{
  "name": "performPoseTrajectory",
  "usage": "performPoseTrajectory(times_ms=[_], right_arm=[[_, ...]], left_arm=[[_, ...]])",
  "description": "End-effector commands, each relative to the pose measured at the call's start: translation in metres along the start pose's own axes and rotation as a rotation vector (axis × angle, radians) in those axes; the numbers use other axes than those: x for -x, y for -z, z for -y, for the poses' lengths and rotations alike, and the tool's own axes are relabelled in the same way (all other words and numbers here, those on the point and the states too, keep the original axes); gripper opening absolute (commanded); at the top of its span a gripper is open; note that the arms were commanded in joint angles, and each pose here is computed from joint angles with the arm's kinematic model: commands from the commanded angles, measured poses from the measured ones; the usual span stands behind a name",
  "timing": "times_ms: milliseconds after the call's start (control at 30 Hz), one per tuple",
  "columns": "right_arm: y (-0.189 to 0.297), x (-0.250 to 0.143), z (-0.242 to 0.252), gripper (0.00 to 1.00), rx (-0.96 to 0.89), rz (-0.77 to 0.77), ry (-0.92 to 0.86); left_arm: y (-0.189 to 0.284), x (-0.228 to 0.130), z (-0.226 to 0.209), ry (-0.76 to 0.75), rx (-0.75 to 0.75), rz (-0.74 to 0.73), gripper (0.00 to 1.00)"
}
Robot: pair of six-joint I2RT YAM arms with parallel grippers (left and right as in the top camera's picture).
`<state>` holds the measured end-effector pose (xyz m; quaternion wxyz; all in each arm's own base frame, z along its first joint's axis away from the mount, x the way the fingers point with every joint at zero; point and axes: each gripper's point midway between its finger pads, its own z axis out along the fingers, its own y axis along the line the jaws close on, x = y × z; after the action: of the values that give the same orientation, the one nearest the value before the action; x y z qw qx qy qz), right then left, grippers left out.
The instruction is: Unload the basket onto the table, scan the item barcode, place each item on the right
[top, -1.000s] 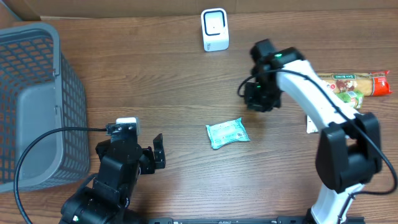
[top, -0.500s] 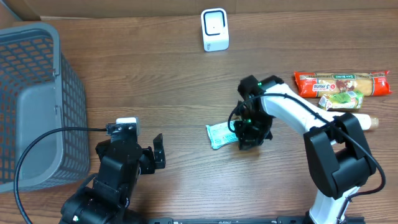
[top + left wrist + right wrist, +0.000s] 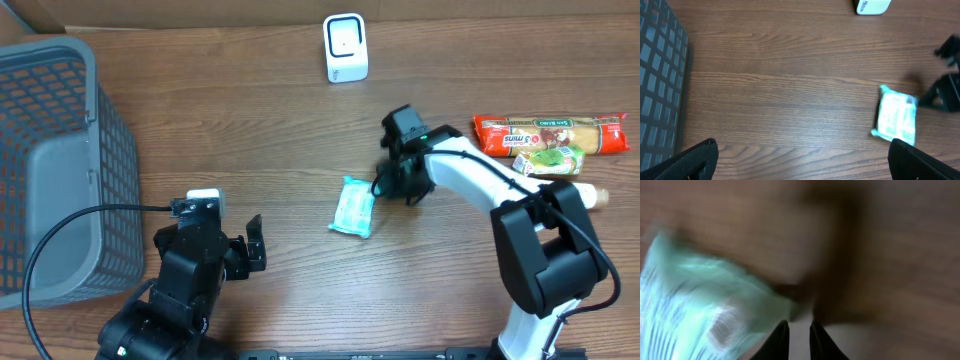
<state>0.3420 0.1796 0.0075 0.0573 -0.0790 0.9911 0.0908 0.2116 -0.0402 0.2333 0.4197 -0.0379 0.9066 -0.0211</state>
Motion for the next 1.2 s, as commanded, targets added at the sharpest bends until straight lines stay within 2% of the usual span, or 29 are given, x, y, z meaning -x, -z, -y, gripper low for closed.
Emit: performPoseTrajectory(times_ms=[0,167,267,433,733,1000,1100,1167], right_arm=[[0.018,0.045,0.011,0.20,-0.016,0.151,0.052],[0.041,0.063,-0.031,0.24,0.200,0.184,0.116],[0.045,0.062,-0.027,0.25,0.181,0.159,0.033],[0.040,0.047,0.014,0.30,-0.015,0.104,-0.209],[0.018,0.020,-0.012,0.29,0.047,-0.028,-0.291],[0.003,0.014,-0.022,0.29,0.090,-0.079,-0.287],[0.001,0.015,-0.035,0.29,0.144,-0.080,-0.211],[0.002,0.016,-0.052,0.29,0.227,-0.078,-0.099]], left_arm=[[-0.001,0.000,-0.001,0.010,0.007,0.005,1.00],[-0.001,0.000,-0.001,0.010,0.007,0.005,1.00],[-0.001,0.000,-0.001,0.010,0.007,0.005,0.99],[-0.001,0.000,-0.001,0.010,0.007,0.005,0.99],[-0.001,0.000,-0.001,0.010,0.007,0.005,1.00],[-0.001,0.000,-0.001,0.010,0.007,0.005,1.00],[-0.001,0.000,-0.001,0.010,0.007,0.005,1.00],[-0.001,0.000,-0.001,0.010,0.007,0.005,1.00]])
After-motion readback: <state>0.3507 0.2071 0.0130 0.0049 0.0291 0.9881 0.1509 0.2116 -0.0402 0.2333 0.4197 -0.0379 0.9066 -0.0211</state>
